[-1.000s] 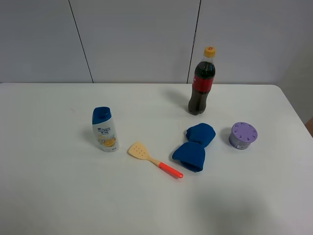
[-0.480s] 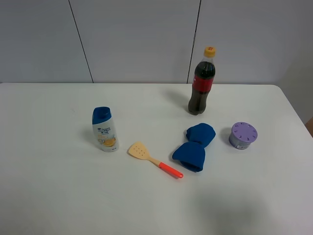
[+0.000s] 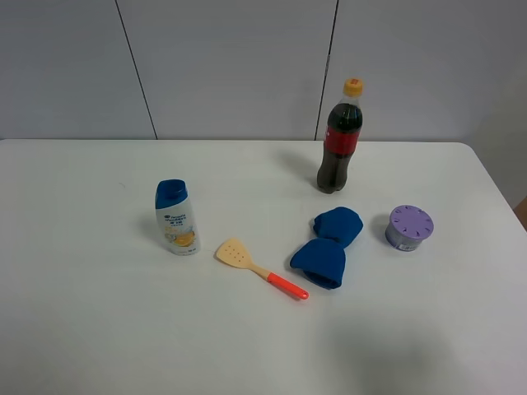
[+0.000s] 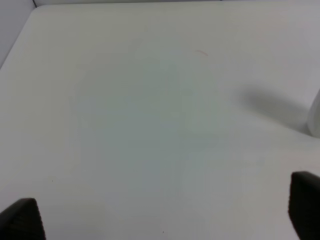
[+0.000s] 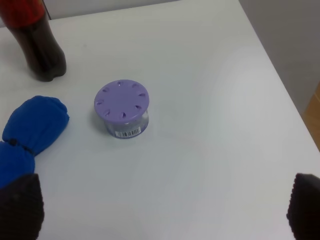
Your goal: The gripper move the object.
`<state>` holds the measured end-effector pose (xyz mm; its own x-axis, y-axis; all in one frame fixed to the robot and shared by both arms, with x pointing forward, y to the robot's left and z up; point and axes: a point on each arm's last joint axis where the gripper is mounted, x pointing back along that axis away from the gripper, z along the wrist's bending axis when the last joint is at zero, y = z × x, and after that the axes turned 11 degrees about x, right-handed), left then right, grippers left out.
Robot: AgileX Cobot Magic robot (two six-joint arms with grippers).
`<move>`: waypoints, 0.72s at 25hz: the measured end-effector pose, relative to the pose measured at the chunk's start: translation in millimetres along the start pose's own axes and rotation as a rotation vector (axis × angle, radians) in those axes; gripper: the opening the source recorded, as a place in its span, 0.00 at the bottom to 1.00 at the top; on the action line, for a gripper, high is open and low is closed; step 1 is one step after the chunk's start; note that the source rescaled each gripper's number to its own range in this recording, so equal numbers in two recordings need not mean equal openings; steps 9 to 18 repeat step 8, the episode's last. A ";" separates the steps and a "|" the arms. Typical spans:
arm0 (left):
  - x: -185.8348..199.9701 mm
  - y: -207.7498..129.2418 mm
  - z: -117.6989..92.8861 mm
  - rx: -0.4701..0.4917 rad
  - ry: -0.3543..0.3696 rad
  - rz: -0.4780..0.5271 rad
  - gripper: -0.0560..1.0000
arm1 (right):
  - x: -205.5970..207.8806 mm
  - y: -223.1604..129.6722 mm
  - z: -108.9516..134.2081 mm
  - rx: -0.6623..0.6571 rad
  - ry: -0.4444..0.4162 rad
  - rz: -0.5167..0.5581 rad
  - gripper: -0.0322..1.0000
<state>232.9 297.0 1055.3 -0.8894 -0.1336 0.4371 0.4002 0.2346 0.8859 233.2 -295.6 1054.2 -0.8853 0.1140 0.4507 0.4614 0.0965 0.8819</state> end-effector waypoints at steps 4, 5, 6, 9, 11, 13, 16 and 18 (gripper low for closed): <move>0.0 0.0 0.0 0.001 0.000 0.000 1.00 | 0.0 0.0 0.0 0.000 0.000 0.000 1.00; 0.0 0.0 0.0 0.002 0.000 0.000 1.00 | 0.0 0.0 0.0 0.000 0.000 0.000 1.00; 0.0 0.0 0.0 0.002 0.000 0.000 1.00 | 0.0 0.0 0.0 0.000 0.000 0.000 1.00; 0.0 0.0 0.0 0.002 0.000 0.000 1.00 | 0.0 0.0 0.0 0.000 0.000 0.000 1.00; 0.0 0.0 0.0 0.002 0.000 0.000 1.00 | 0.0 0.0 0.0 0.000 0.000 0.000 1.00; 0.0 0.0 0.0 0.002 0.000 0.000 1.00 | 0.0 0.0 0.0 0.000 0.000 0.000 1.00; 0.0 0.0 0.0 0.002 0.000 0.000 1.00 | 0.0 0.0 0.0 0.000 0.000 0.000 1.00; 0.0 0.0 0.0 0.002 0.000 0.000 1.00 | 0.0 0.0 0.0 0.000 0.000 0.000 1.00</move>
